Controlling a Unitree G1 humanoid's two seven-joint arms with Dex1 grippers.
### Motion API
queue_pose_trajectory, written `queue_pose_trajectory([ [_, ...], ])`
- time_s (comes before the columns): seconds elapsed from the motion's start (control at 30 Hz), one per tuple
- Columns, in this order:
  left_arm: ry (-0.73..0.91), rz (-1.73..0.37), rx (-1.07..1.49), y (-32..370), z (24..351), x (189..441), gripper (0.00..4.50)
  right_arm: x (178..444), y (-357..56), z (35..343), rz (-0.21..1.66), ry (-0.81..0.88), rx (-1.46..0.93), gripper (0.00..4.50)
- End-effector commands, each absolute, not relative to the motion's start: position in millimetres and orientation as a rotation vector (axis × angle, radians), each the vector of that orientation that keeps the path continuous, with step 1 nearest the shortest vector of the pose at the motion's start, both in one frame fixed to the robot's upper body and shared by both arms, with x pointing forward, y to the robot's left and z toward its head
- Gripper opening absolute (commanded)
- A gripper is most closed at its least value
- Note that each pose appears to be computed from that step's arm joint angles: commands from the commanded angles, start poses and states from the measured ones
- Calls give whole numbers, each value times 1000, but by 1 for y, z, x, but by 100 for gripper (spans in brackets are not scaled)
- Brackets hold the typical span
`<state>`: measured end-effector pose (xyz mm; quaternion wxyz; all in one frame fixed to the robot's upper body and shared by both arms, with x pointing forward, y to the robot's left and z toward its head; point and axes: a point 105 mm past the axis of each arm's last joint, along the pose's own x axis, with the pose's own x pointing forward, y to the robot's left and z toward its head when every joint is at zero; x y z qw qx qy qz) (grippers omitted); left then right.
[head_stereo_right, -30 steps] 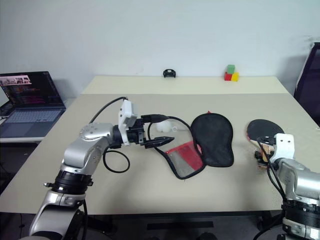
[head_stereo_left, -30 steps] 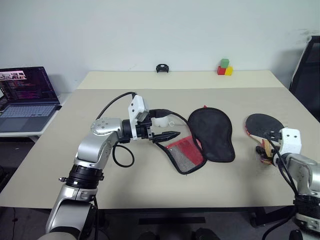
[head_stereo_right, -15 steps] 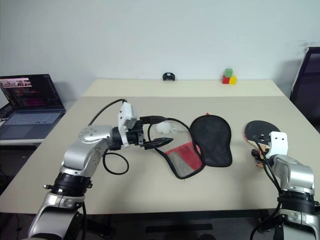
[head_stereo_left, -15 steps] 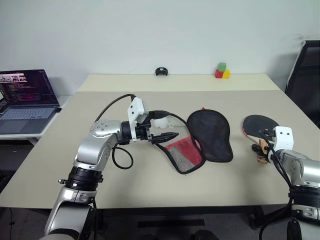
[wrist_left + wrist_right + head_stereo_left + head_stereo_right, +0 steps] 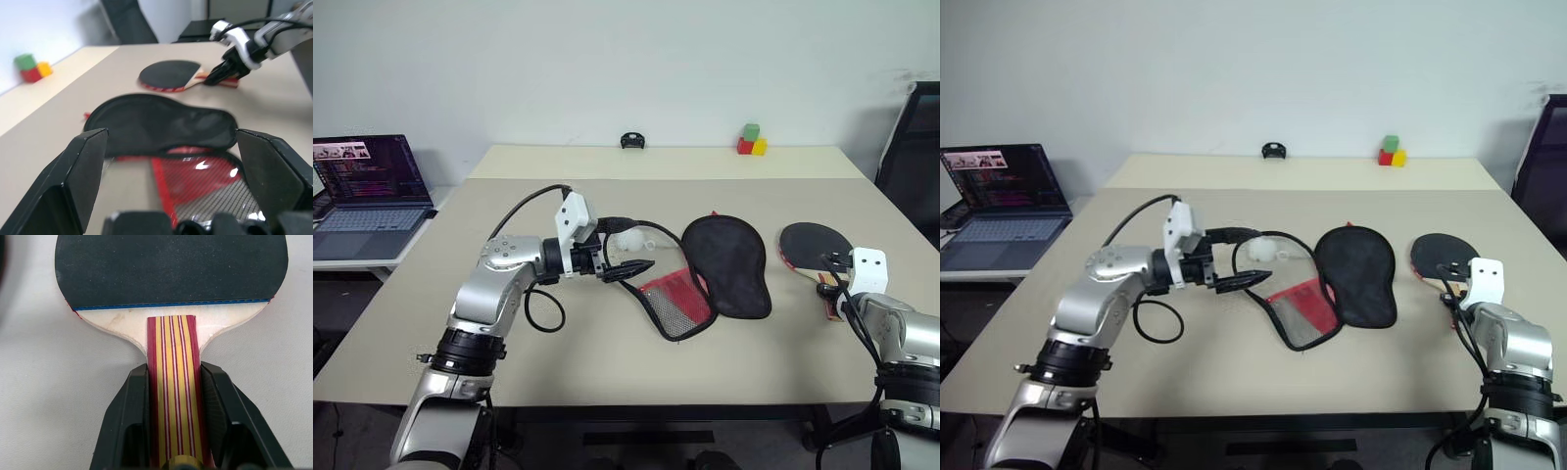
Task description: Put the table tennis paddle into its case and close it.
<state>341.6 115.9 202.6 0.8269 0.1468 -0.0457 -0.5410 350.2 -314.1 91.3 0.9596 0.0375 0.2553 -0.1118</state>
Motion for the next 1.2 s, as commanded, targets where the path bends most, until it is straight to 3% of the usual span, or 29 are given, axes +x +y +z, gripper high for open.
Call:
queue_pose_trajectory([
  [0.03, -138, -1087, 335, 131, 214, 342, 450, 348, -317, 120, -241, 435, 96, 109],
  [0.33, -141, -1056, 322, 134, 213, 343, 450, 345, -304, 163, -180, 327, 108, 109],
  [0.5, -139, -1056, 317, 133, 211, 343, 450, 350, -261, 182, -67, 282, 125, 109],
  [0.8, -143, -1060, 315, 130, 212, 343, 450, 352, -183, 174, 108, 330, 198, 109],
  [1.2, -136, -1049, 315, 131, 210, 340, 450, 356, -159, 143, 137, 417, 212, 109],
])
